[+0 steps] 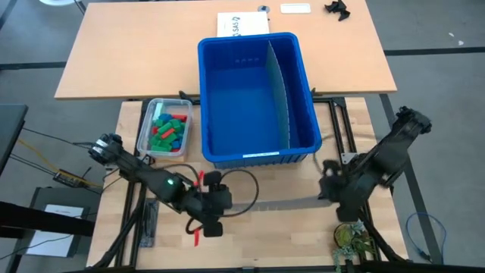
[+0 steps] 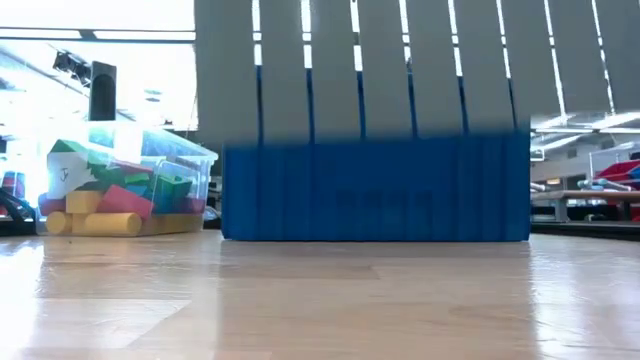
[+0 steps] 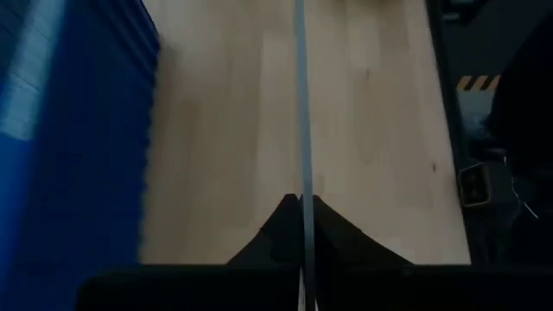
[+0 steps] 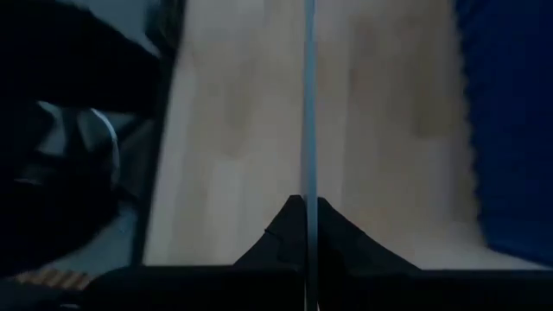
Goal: Sort blocks
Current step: Assemble the blue bin using bin divider
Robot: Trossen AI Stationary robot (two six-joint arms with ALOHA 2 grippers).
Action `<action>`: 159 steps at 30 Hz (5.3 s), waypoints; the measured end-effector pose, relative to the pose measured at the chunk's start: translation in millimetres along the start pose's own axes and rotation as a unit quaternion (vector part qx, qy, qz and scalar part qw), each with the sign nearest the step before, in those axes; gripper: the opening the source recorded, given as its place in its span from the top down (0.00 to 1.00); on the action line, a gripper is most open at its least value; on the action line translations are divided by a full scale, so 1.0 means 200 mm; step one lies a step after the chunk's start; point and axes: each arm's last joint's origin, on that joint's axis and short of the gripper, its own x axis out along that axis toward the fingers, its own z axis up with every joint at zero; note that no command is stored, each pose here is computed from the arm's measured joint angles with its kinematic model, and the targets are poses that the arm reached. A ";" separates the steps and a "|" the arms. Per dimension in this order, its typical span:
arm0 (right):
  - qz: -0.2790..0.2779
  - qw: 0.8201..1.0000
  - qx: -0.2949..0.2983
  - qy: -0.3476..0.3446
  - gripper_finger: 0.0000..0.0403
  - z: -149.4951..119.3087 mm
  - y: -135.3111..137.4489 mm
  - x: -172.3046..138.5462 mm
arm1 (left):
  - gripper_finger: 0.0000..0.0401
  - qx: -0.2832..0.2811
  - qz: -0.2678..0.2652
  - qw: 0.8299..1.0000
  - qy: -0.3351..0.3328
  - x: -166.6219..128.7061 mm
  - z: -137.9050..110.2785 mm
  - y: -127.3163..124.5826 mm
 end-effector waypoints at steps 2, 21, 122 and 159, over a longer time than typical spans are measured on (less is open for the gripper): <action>0.004 1.000 0.008 -0.025 1.00 0.05 -0.04 -0.14 | 0.96 0.016 0.010 1.000 -0.016 -0.11 0.07 0.04; -0.269 0.948 -0.093 -0.140 1.00 0.29 -0.58 -0.58 | 0.97 0.044 0.250 0.967 -0.028 -0.57 0.31 0.70; -0.163 0.975 -0.006 -0.152 1.00 0.45 -1.31 -0.35 | 0.96 0.047 0.201 0.972 0.109 -0.64 0.14 1.55; -0.163 0.982 0.033 -0.090 1.00 0.38 -1.32 -0.26 | 0.96 0.030 0.138 0.983 0.115 -0.52 0.12 1.57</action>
